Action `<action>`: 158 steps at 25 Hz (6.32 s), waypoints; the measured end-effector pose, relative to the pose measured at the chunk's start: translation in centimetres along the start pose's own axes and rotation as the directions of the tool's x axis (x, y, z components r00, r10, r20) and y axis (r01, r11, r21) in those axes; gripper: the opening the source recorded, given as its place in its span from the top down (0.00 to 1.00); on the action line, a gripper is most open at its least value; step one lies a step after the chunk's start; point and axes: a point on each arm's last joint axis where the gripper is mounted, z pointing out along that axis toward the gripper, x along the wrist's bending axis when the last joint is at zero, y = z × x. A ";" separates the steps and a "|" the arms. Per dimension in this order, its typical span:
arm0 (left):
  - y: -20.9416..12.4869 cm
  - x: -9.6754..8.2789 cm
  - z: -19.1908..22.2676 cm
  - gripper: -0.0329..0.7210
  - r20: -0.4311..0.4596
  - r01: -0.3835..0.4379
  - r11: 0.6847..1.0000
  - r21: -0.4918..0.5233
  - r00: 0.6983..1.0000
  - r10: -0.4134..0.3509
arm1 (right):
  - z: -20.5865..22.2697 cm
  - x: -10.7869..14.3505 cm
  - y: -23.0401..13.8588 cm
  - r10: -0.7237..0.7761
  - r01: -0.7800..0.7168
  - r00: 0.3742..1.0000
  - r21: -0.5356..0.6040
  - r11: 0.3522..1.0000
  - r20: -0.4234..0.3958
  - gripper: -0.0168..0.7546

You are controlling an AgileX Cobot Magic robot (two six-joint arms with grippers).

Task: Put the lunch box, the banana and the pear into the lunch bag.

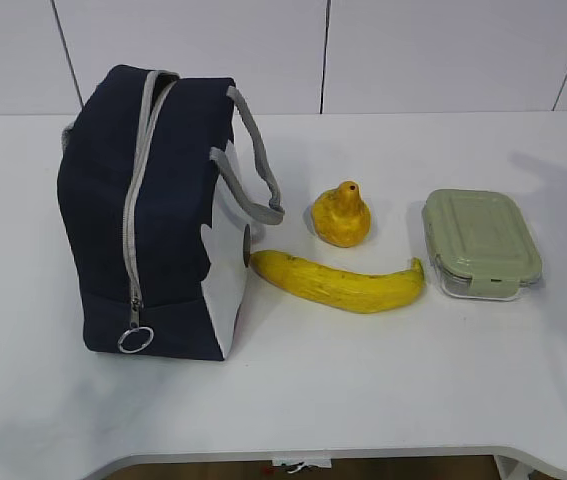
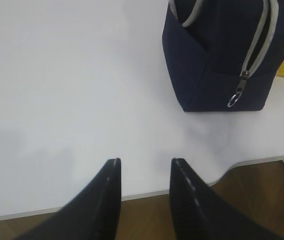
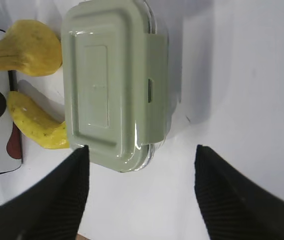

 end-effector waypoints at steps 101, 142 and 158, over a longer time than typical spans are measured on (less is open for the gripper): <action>0.0 0.0 0.0 0.62 -0.003 0.010 1.000 0.000 1.000 -0.010 | 9.6 -1.4 1.3 -0.006 0.017 0.976 0.047 0.999 -0.217 0.49; 13.3 -1.8 12.4 0.53 0.237 0.175 0.880 0.442 0.923 -0.303 | 1.8 16.7 0.0 -0.145 0.090 0.890 -0.146 0.985 -0.431 0.49; 17.5 -1.7 23.3 0.53 0.380 0.062 0.850 0.523 0.876 -0.297 | 5.3 23.9 -1.7 -0.180 0.102 0.803 -0.166 0.981 -0.569 0.49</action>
